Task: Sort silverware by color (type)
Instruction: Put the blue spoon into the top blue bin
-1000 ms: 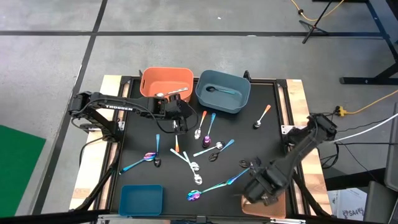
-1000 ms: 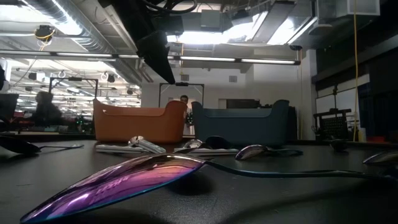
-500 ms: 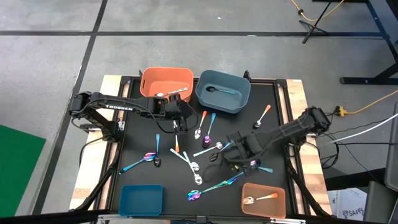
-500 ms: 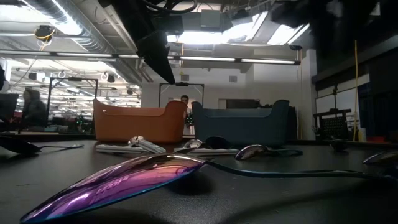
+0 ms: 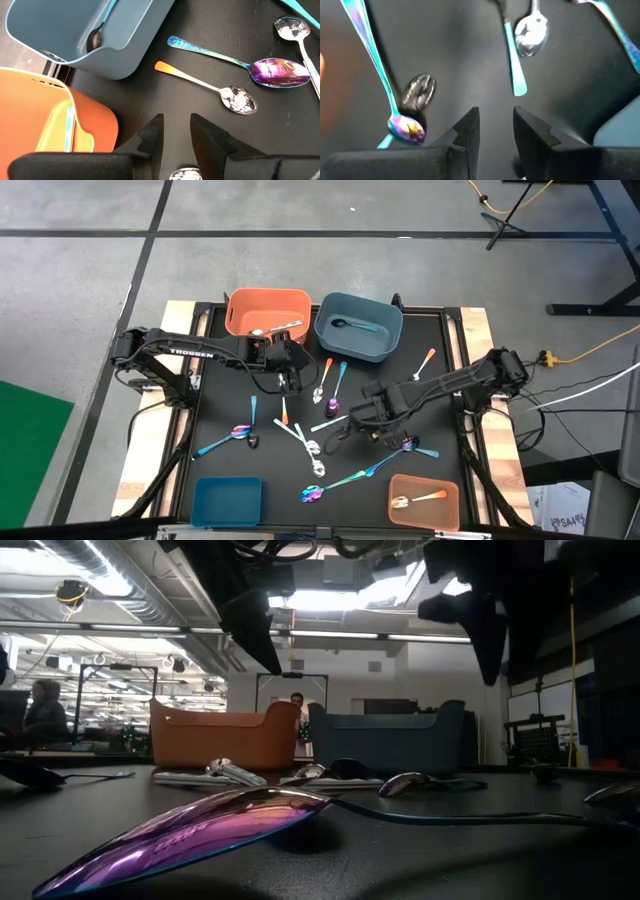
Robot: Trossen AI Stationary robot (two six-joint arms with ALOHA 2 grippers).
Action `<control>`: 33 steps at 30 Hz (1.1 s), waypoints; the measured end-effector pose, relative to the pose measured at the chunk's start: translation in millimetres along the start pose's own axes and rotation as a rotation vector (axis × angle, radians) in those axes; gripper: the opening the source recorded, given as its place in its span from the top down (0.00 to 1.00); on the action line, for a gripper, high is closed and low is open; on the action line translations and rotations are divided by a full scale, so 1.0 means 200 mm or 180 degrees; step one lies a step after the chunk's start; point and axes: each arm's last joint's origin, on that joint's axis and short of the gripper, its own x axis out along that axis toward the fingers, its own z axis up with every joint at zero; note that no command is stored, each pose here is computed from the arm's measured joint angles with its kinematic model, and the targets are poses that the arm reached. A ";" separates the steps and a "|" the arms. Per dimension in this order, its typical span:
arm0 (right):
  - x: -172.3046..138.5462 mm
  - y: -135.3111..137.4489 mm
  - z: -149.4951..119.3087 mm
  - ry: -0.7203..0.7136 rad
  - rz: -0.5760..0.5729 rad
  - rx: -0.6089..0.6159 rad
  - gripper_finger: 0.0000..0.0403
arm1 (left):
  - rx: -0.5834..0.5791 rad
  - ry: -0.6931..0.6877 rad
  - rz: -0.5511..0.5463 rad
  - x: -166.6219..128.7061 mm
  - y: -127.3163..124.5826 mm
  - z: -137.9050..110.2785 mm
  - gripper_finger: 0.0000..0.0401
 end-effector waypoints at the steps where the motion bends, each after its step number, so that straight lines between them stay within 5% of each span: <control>1: 0.02 0.00 0.00 -0.0031 -0.0005 -0.0036 0.74 | -0.0001 0.0000 0.0001 0.00 0.00 0.00 0.78; 18: 0.30 -0.18 -0.05 -0.0416 0.0197 0.0132 0.74 | -0.0012 -0.0001 0.0000 0.00 0.00 0.00 0.78; 33: 0.42 -0.18 -0.03 -0.0953 0.0115 0.0092 0.74 | -0.0014 0.0000 0.0002 0.00 0.00 0.00 0.78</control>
